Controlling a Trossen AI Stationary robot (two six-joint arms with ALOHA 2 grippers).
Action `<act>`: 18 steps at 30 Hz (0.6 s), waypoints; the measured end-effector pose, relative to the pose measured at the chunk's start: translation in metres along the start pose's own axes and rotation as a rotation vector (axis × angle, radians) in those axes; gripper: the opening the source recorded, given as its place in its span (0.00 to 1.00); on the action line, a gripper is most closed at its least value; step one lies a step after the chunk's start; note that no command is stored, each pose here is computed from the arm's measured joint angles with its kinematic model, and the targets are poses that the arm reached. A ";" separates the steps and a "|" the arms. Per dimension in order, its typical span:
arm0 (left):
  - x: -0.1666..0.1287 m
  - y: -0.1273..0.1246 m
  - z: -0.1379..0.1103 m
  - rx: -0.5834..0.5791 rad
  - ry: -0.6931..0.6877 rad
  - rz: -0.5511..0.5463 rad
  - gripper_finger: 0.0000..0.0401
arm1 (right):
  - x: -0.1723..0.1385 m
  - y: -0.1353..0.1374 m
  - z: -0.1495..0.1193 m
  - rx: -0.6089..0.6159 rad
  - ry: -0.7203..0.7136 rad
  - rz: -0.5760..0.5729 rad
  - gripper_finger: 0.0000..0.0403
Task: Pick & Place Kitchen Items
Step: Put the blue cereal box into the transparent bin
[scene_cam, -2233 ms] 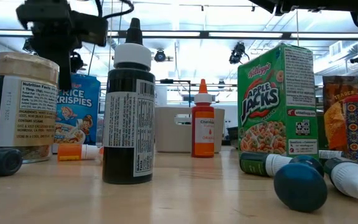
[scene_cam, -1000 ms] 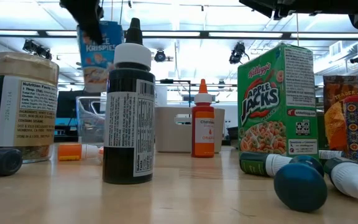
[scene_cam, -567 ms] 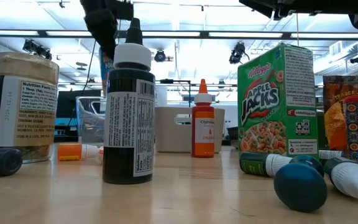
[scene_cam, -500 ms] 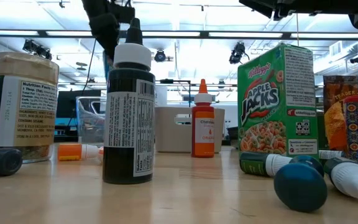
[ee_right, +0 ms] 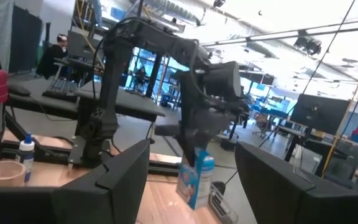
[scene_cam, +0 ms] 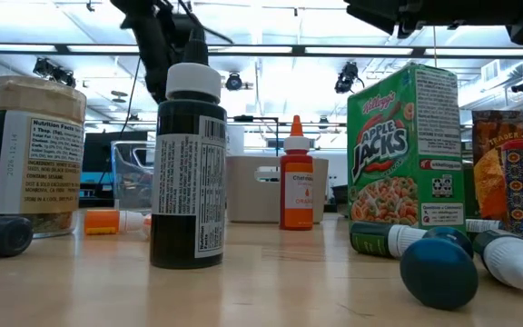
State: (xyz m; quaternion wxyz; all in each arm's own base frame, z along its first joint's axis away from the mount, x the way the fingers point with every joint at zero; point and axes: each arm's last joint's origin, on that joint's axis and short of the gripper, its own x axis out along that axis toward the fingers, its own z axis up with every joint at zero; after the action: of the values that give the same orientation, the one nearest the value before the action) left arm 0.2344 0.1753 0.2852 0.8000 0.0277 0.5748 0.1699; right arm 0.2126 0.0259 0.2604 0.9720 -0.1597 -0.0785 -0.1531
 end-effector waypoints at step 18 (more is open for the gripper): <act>0.057 0.006 0.008 0.032 0.138 0.008 0.22 | 0.000 0.000 -0.002 0.060 0.021 0.005 0.62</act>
State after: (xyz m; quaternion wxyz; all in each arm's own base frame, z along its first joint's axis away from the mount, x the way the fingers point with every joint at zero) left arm 0.2560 0.1996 0.2373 0.7574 0.0310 0.6309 0.1653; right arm 0.2132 0.0253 0.2582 0.9775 -0.1289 -0.0727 -0.1501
